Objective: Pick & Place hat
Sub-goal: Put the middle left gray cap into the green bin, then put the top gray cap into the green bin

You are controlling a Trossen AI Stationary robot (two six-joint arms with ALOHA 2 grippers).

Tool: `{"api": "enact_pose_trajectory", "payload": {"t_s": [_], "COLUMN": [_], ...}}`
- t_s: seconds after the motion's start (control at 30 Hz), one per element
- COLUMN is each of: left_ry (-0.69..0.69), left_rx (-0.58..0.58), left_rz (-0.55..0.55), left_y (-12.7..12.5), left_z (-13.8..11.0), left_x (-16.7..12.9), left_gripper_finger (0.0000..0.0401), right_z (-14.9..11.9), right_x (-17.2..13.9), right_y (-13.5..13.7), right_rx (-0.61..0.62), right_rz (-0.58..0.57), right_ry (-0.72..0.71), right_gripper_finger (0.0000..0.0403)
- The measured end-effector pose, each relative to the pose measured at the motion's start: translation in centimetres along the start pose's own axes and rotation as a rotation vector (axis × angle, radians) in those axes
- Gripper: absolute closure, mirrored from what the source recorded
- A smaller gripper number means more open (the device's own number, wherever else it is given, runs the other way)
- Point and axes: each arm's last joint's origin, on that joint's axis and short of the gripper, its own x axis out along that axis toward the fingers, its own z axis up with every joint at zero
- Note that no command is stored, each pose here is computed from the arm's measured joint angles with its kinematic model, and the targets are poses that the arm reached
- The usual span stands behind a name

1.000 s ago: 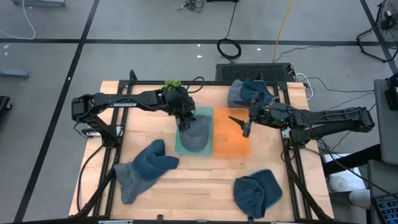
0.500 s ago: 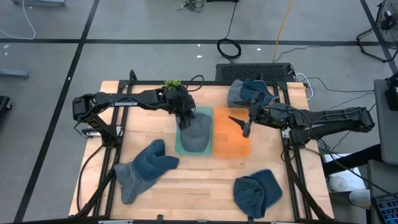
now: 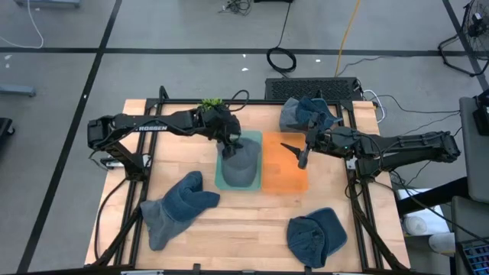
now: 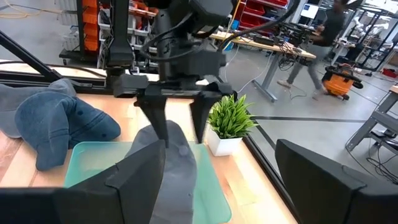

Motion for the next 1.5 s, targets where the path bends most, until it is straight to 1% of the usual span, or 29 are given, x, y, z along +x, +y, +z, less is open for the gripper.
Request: {"api": "enact_pose_trajectory", "payload": {"t_s": [0.1,0.17,0.27,0.33,0.4,0.5,0.6,0.73,0.8,0.93,1.07,1.13,1.2,1.3,1.4,1.5], "left_ry": [0.011,-0.005,0.023,0.062,0.108,0.217,0.257,0.282,0.254,0.303,0.343,0.363,0.354,0.302,0.226,0.156], "left_rx": [0.011,0.056,0.145,0.184,0.200,0.213,0.192,0.183,0.189,0.223,0.245,0.242,0.241,0.215,0.197,0.197], "left_rz": [0.040,0.028,-0.037,-0.045,0.010,0.116,0.159,0.171,0.151,0.130,0.125,0.124,0.123,0.127,0.111,0.094], "left_y": [0.0,-0.5,-2.0,-3.0,-3.6,-4.0,-4.3,-4.6,-4.9,-5.0,-5.0,-5.0,-5.0,-5.2,-5.4,-5.7], "left_z": [-0.1,0.1,-0.2,-0.6,-1.1,-2.4,-2.8,-3.3,-3.1,-4.4,-5.1,-5.3,-5.0,-3.9,-2.7,-1.7], "left_x": [-0.2,-0.4,-0.2,0.2,0.9,1.9,1.9,2.8,3.8,6.3,7.3,7.2,6.5,4.7,2.5,0.3], "left_gripper_finger": [0.0075,0.0058,0.0050,0.0052,0.0058,0.0070,0.0083,0.0108,0.0126,0.0162,0.0189,0.0199,0.0206,0.0209,0.0197,0.0173], "right_z": [-0.1,-0.2,-0.4,-0.5,-0.6,-0.8,-0.9,-1.0,-1.0,-1.2,-1.3,-1.3,-1.3,-1.2,-1.2,-1.3], "right_x": [0.0,0.0,0.1,0.2,0.2,0.5,0.7,0.8,0.9,1.1,1.2,1.2,1.2,1.2,1.2,1.2], "right_y": [0.0,0.0,0.1,0.1,0.2,0.3,0.4,0.5,0.5,0.6,0.7,0.7,0.7,0.7,0.7,0.7], "right_rx": [-0.003,-0.007,-0.012,-0.015,-0.020,-0.023,-0.027,-0.025,-0.023,-0.015,-0.004,-0.008,-0.009,-0.004,-0.006,-0.007], "right_rz": [0.002,0.003,0.005,0.007,0.009,0.010,0.013,0.014,0.014,0.018,0.018,0.018,0.018,0.011,0.013,0.017], "right_ry": [0.009,0.018,0.033,0.041,0.054,0.063,0.072,0.082,0.081,0.094,0.097,0.098,0.096,0.089,0.093,0.098], "right_gripper_finger": [0.0110,0.0110,0.0110,0.0110,0.0110,0.0110,0.0110,0.0110,0.0110,0.0110,0.0110,0.0110,0.0110,0.0110,0.0110,0.0110]}}
